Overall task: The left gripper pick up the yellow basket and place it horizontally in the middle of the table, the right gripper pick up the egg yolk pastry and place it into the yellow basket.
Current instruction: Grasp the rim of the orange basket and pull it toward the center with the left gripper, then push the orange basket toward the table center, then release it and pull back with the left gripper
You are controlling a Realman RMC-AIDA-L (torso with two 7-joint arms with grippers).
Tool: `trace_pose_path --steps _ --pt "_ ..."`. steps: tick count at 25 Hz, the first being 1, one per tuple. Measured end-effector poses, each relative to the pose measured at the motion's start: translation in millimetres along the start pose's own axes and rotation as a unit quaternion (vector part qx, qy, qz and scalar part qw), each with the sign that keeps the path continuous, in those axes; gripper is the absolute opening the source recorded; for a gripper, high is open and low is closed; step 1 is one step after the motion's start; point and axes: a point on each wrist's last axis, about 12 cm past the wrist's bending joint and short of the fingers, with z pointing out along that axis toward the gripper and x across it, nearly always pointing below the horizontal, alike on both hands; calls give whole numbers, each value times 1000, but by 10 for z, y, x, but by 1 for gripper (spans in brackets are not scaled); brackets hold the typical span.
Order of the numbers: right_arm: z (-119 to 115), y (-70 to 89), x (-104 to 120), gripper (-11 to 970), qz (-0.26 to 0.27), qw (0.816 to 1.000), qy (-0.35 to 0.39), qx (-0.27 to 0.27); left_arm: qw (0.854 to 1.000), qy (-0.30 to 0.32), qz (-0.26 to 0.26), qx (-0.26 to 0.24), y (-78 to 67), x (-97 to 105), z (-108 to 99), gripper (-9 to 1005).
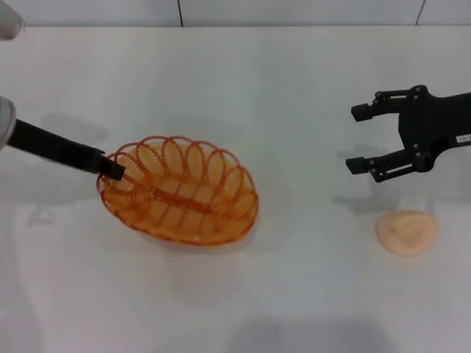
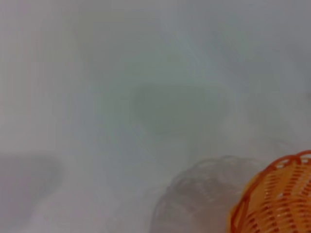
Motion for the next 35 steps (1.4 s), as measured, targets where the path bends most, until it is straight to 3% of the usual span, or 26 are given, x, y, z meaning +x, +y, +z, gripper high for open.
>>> trace_pose_path --steps 7,19,35 --pt "-7 6 -10 869 -9 1000 3 4 997 -18 -67 19 -123 -144 -29 76" --pt "-64 -33 -64 868 -27 1000 11 12 990 14 -137 37 -386 -335 295 79" --pt "-72 -31 -46 868 -28 999 19 13 986 27 -157 44 -572 -379 625 85"
